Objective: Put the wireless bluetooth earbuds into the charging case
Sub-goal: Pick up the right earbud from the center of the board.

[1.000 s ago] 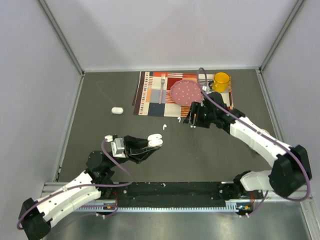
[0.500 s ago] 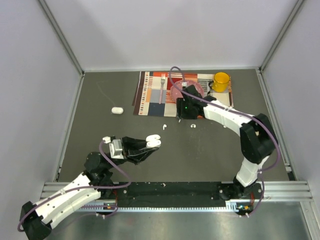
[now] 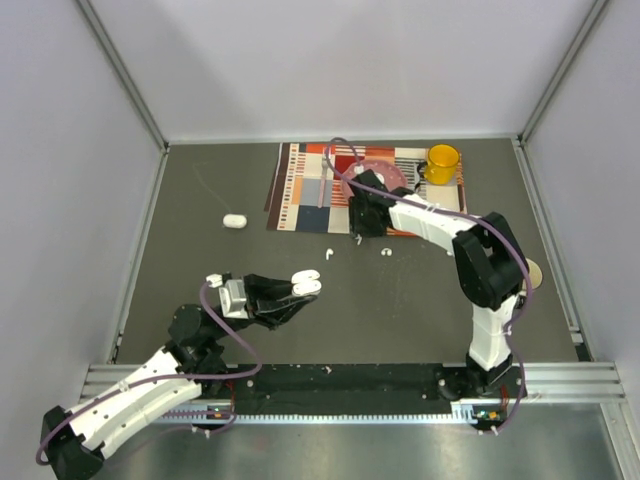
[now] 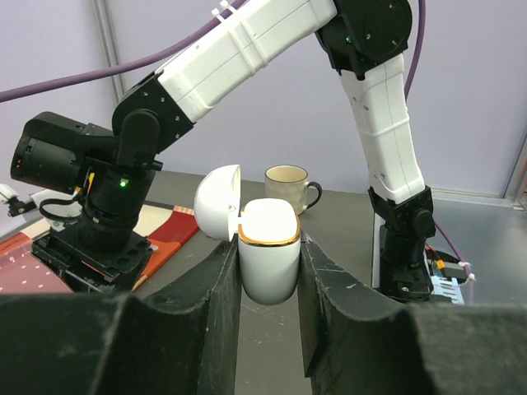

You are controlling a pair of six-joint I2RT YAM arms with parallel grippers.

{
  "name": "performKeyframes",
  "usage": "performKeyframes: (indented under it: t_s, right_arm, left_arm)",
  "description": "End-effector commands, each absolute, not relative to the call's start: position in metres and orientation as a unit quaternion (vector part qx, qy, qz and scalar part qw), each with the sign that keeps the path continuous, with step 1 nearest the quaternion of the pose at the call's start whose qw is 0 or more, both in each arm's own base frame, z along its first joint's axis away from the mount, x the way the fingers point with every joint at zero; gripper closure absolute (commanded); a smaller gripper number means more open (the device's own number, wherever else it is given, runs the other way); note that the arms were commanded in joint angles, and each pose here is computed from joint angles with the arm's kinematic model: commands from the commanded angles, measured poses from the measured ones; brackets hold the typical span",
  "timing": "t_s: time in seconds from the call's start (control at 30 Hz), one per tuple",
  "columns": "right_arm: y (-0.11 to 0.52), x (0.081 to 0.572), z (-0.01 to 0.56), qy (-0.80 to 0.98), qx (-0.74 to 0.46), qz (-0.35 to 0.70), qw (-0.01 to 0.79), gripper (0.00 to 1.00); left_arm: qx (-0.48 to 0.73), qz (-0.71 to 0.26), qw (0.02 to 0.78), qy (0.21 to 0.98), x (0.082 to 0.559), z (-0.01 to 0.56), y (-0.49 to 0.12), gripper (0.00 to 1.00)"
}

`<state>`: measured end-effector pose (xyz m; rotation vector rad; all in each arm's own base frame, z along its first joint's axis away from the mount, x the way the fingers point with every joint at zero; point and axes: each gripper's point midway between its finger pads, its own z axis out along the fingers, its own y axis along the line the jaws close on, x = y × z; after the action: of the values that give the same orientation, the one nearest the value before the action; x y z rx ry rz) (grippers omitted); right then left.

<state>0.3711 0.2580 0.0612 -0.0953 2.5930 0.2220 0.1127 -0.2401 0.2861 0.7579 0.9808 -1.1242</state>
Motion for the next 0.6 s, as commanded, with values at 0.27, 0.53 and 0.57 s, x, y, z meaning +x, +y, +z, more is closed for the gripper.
performKeyframes:
  t_s: [0.27,0.53,0.57]
  right_arm:
    - [0.266,0.389,0.051,0.961,-0.043,0.063,0.266,0.6]
    - [0.268,0.392,0.04,0.963,-0.049,0.058,0.258,0.62]
    - [0.267,0.392,0.04,0.963,-0.049,0.055,0.259,0.62]
  left_arm:
    - [0.334,-0.496,0.678,0.428,0.112,0.292,-0.238,1.0]
    - [0.328,-0.494,0.678,0.434,0.115,0.288,-0.238,1.0]
    - [0.327,-0.494,0.679,0.434,0.115,0.288,-0.237,1.0]
